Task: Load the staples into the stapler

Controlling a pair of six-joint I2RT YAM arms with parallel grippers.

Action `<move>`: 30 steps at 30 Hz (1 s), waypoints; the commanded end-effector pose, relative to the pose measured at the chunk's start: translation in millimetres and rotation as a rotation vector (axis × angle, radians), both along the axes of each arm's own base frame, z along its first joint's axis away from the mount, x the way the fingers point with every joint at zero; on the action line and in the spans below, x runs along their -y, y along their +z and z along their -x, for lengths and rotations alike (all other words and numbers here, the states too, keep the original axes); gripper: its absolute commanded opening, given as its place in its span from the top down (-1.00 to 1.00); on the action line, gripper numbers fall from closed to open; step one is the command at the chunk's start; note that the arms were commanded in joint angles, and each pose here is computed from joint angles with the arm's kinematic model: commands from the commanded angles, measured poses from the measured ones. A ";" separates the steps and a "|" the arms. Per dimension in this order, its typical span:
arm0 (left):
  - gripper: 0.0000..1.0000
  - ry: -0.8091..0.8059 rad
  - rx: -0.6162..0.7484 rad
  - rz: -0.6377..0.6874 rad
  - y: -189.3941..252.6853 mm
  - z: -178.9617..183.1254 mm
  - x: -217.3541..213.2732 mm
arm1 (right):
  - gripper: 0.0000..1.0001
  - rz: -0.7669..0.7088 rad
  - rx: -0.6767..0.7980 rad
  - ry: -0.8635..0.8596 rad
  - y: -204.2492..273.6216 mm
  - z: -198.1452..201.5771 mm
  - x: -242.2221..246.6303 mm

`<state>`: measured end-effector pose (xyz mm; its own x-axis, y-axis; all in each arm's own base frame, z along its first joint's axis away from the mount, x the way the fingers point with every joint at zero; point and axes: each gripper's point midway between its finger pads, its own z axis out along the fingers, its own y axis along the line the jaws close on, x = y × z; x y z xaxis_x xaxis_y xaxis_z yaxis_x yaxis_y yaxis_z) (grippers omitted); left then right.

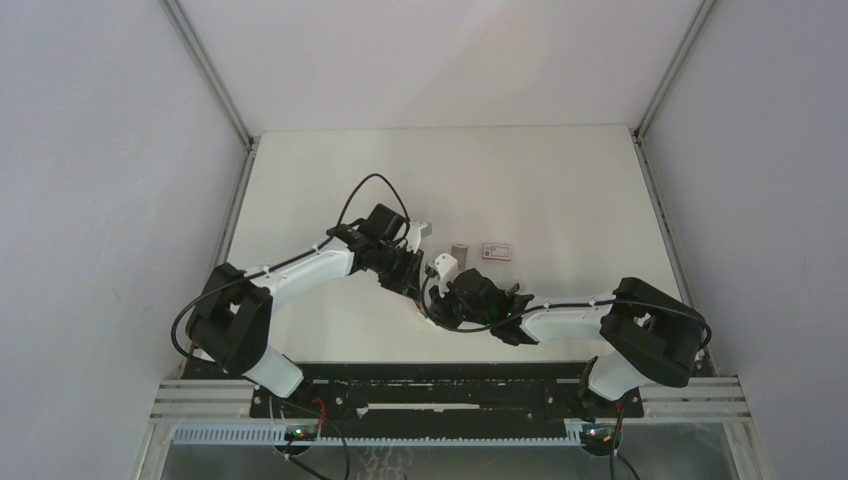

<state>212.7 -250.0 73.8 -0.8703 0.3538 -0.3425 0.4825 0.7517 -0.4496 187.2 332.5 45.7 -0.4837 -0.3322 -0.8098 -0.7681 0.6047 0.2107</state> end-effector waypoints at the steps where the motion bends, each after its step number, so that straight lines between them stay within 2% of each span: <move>1: 0.99 -0.002 0.008 0.041 7.0 -5.0 5.9 | 0.88 -0.026 0.044 0.002 13.5 -7.4 -11.4; 21: 1.00 -0.006 0.005 0.040 5.8 -4.4 5.8 | 0.88 -0.010 0.036 -0.003 9.3 -8.3 -8.3; 30: 1.00 -0.008 0.007 0.040 5.9 -4.4 5.7 | 0.89 0.047 0.030 -0.008 -2.6 -7.1 0.2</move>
<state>213.6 -249.5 71.9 -0.8724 0.3526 -0.3386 0.4791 0.7542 -0.4490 188.3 330.2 41.4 -0.4845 -0.3436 -0.8045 -0.7646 0.6131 0.1987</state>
